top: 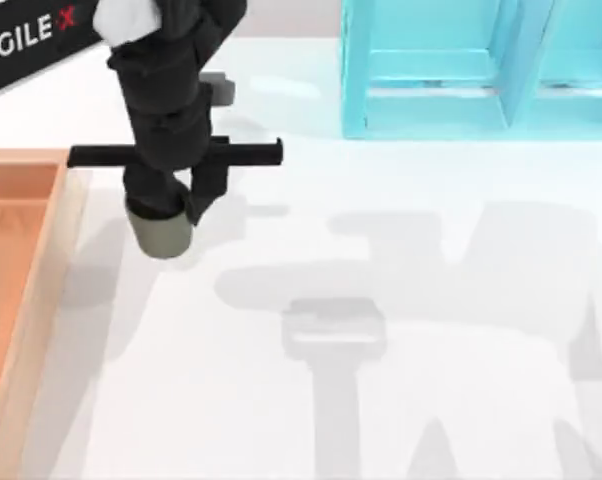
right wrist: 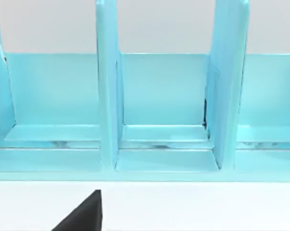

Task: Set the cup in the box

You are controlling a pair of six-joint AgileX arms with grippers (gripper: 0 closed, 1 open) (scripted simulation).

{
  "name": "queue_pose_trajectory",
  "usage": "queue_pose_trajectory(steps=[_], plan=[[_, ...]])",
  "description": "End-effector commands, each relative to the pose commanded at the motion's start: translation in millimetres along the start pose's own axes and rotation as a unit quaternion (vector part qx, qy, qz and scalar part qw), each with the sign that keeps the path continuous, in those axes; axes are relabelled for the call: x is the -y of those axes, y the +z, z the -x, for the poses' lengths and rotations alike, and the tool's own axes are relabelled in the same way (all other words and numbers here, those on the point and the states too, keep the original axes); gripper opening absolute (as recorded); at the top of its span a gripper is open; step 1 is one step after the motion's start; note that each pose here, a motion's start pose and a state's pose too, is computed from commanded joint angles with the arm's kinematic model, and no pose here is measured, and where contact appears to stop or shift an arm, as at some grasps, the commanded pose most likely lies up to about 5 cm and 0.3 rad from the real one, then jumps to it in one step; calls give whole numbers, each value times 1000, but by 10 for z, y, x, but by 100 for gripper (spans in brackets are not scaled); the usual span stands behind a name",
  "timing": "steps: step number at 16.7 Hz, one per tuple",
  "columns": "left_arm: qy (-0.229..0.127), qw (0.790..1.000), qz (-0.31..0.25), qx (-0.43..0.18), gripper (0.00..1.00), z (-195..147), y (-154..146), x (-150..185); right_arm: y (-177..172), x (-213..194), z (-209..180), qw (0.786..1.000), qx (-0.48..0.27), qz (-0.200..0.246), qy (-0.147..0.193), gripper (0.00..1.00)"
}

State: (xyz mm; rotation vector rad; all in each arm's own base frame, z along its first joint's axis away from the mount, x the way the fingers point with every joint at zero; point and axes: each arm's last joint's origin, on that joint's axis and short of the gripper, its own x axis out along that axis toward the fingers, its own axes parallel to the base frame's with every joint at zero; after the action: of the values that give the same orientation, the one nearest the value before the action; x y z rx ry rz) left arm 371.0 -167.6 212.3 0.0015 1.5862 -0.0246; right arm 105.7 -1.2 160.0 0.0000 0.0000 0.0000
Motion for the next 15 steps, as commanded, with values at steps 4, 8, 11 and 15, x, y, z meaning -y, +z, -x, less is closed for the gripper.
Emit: queue_pose_trajectory(steps=[4,8,11,15], plan=[[-9,1000,-1,4,0,413,-46,-1417,0,0,0,1000,0,0,0,100],[-14,1000,-2,6,0,643,-409,-2193,0,0,0,1000,0,0,0,100],[-16,1000,-2,10,0,717,-554,-2362,0,0,0,1000,0,0,0,100],[-14,1000,-4,10,0,714,-540,-2356,0,0,0,1000,0,0,0,100]])
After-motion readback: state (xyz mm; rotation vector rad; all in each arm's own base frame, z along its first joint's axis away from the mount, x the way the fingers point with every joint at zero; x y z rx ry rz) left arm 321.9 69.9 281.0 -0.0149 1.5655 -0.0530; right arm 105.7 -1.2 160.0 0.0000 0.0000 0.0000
